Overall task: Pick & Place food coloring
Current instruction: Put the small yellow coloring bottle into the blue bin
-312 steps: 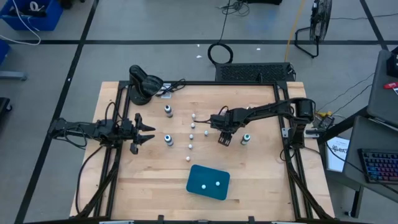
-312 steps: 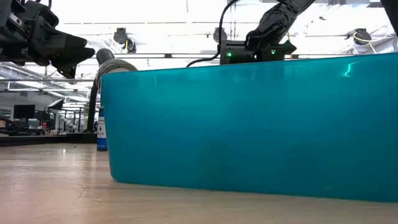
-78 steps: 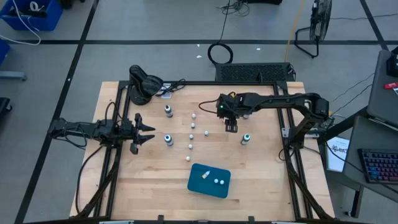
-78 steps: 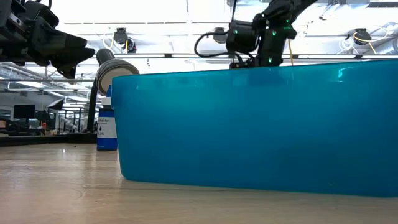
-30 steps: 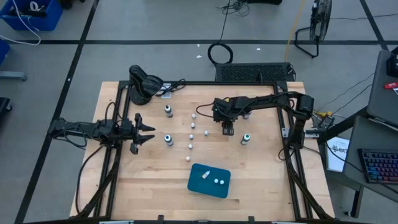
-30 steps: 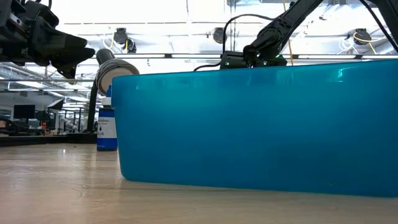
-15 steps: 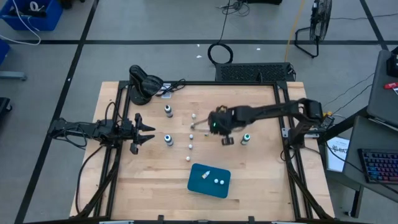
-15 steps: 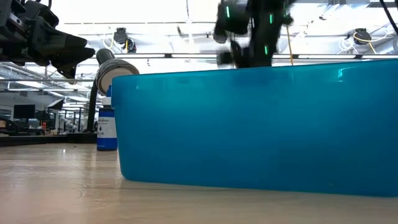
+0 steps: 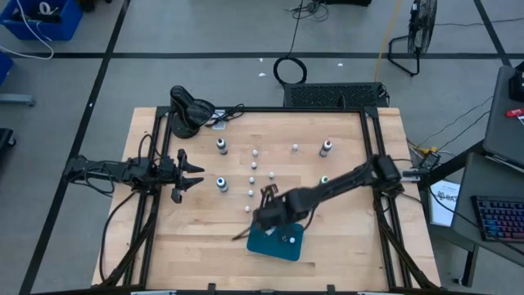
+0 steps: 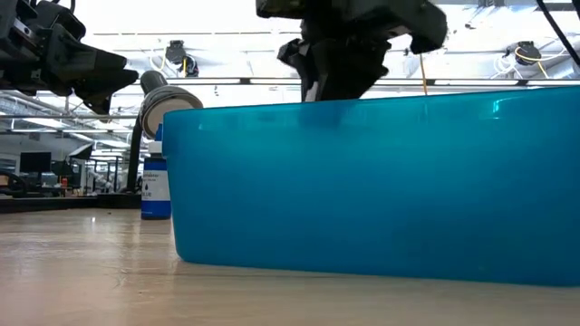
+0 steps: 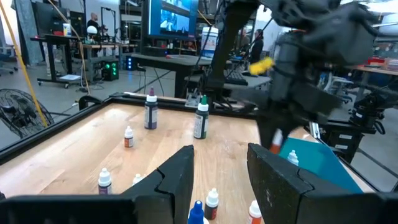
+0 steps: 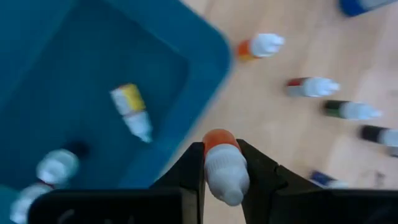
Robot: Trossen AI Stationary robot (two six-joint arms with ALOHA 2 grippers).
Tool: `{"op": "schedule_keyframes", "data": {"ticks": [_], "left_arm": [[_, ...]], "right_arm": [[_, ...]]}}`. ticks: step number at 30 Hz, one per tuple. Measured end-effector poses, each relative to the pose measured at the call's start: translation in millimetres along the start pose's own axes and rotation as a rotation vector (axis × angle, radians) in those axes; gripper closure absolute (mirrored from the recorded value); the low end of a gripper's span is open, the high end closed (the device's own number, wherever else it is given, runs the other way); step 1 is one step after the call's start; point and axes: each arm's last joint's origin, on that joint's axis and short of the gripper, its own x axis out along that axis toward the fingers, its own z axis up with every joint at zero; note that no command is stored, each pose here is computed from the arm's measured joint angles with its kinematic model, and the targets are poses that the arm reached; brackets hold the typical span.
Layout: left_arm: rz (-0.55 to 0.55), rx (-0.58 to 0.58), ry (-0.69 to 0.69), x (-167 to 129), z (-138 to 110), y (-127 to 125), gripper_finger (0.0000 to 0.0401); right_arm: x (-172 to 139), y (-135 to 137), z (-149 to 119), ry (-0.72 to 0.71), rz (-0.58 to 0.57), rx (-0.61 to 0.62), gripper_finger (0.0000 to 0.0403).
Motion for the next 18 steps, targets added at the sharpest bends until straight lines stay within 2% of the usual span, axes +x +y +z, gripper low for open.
{"op": "schedule_keyframes", "data": {"ticks": [4, 10, 18], "left_arm": [[0.0, 0.0, 0.0, 0, 0, 0, 0.0249], [0.0, 0.0, 0.0, 0, 0, 0, 0.0249], [0.0, 0.0, 0.0, 0, 0, 0, 0.0249]], "right_arm": [[5, 23, 12, 0.033, 0.011, 0.039, 0.0351], [-2, 51, 25, -0.011, 0.033, 0.122, 0.0351], [-10, 67, 24, -0.016, 0.048, 0.214, 0.0351]]}}
